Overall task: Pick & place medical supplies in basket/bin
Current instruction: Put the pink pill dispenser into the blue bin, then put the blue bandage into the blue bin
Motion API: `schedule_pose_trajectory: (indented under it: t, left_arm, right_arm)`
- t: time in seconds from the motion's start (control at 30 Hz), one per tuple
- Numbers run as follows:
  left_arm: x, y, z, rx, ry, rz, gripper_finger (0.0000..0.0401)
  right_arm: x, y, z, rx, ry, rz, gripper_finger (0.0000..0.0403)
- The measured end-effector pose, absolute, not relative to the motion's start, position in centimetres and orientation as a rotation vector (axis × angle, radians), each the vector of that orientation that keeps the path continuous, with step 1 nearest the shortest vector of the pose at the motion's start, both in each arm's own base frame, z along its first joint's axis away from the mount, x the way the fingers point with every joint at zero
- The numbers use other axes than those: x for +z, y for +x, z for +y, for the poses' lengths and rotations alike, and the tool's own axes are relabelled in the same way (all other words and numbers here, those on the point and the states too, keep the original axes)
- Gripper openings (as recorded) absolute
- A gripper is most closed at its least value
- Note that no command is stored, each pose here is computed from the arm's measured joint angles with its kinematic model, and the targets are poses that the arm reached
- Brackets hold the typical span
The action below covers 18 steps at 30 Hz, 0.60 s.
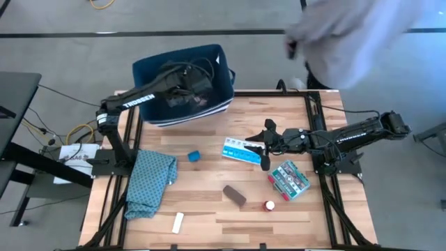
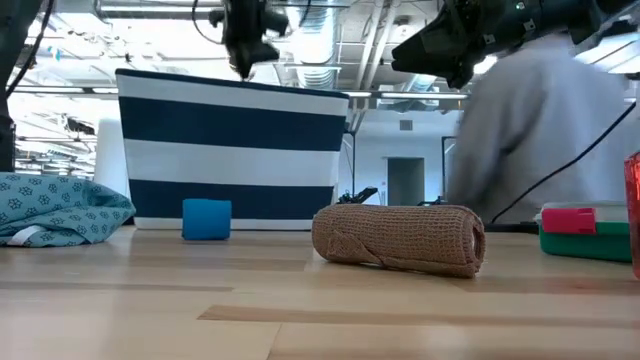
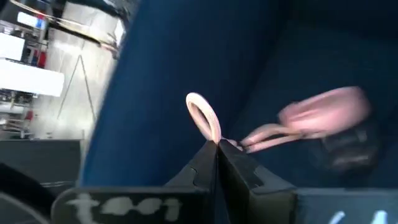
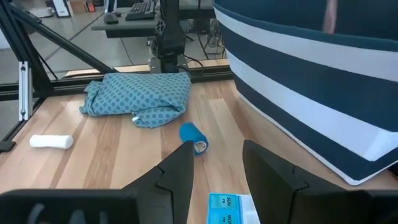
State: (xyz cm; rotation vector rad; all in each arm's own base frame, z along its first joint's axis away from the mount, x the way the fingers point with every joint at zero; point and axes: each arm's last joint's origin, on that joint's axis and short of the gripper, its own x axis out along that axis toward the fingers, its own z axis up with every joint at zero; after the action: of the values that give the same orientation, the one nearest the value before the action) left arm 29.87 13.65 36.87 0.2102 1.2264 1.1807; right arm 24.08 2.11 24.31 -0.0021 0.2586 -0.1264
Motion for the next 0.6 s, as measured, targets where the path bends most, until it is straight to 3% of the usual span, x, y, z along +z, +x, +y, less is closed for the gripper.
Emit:
schedule_pose_trajectory:
  t: [0.23,0.4,0.6]
  left_arm:
    - [33.0,30.6,14.0,1.091,0.280,1.325,0.0019]
    - [32.9,31.4,14.0,0.963,0.223,1.296,0.0063]
    - [32.9,31.6,13.4,0.950,0.215,1.286,0.0119]
  right_arm:
    - [24.5,24.1,2.1,-0.130,0.034,0.240,0.0131]
    - [24.3,24.1,2.2,-0.127,0.031,0.259,0.0131]
    - [23.6,23.9,2.3,-0.140,0.121,0.320,0.0131]
